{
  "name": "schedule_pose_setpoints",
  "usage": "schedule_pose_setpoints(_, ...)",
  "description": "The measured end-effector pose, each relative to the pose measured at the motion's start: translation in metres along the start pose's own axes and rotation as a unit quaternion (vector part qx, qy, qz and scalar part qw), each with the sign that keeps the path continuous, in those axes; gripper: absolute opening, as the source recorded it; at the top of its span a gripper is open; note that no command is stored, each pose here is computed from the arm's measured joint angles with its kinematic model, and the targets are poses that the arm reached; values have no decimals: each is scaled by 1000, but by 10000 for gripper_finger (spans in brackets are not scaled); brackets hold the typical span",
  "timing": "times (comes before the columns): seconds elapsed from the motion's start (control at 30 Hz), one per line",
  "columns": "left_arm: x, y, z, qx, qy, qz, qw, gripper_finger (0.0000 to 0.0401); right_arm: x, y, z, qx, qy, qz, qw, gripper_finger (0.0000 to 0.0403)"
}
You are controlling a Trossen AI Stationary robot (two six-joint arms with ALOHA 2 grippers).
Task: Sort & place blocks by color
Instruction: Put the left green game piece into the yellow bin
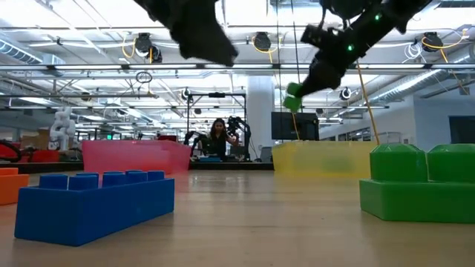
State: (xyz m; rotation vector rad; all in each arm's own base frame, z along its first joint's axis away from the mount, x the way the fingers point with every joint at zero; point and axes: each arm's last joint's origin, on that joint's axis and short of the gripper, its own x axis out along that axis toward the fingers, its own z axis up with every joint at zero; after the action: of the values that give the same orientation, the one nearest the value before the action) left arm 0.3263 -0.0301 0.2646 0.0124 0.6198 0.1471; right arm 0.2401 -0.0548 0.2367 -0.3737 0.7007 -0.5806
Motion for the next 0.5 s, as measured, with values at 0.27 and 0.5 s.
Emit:
schedule_pose_setpoints(0.27, -6, -19, 20, 26, -107, -138, 984, 177, 16, -12, -36, 28, 81, -60, 995, 114)
schedule_pose_setpoints(0.5, -17, -19, 30, 21, -149, -177, 973, 167, 23, -20, -54, 60, 108, -69, 990, 146)
